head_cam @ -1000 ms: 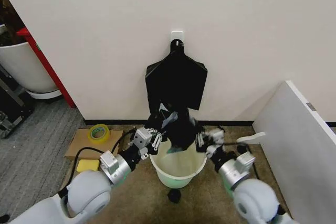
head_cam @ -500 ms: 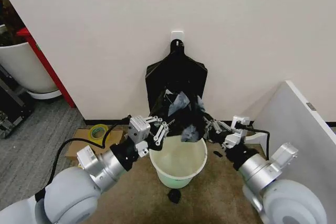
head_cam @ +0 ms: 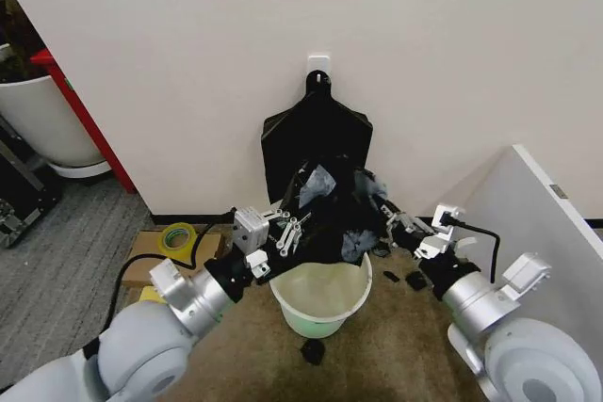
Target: Place the garbage bag over the trash bin.
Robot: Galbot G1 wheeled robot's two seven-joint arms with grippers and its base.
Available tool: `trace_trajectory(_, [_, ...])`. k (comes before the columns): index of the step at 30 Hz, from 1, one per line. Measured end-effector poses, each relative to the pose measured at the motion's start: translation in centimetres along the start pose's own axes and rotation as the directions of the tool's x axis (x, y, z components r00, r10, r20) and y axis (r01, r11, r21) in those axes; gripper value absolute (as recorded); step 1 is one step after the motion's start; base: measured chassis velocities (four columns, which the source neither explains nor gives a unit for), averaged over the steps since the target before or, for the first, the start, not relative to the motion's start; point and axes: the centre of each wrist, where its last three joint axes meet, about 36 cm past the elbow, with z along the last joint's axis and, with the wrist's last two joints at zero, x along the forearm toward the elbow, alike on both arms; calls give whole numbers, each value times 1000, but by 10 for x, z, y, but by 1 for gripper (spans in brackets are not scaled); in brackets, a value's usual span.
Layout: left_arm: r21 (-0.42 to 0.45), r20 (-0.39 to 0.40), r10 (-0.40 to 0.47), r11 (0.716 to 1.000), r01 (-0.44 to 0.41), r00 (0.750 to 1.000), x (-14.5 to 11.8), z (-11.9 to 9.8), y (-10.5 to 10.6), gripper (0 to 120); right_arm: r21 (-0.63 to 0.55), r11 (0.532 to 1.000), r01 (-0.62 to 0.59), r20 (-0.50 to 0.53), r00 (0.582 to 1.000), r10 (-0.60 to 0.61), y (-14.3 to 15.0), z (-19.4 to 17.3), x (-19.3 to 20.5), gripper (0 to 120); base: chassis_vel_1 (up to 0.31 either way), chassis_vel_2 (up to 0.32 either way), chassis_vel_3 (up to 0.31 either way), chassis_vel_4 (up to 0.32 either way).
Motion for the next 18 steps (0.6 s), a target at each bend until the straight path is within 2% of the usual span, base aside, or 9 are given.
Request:
trace_trajectory(3, [24,-24,-27,999,28,999,-2,14,2,0,-12,1000,12,-21,1000,-12,3,6,-1,0,0,0,0,0])
trace_trajectory(6, [61,-79,-73,995,77,994,-5,44,9,0,-46,999,15,-16,1000,-16,8,16,-3,0,0,0,0,0])
trace_trajectory(8, [69,-119,-108,991,117,987,-3,65,11,0,-71,997,-16,-21,1000,14,2,26,-9,0,0,0,0,0])
trace_trajectory(9, [69,-119,-108,991,117,987,-3,65,11,0,-71,997,-16,-21,1000,14,2,26,-9,0,0,0,0,0])
trace_trajectory(10, [60,-148,-131,988,141,980,-1,78,11,0,-81,996,-39,-27,999,37,-1,32,-13,0,0,0,0,0])
trace_trajectory(12, [51,-176,-157,984,168,972,3,92,7,0,-95,992,-80,-41,996,77,-7,41,-17,0,0,0,0,0])
trace_trajectory(18, [51,-204,-186,978,200,961,13,101,2,0,-110,983,-146,-86,987,137,-13,61,-20,0,0,0,0,0])
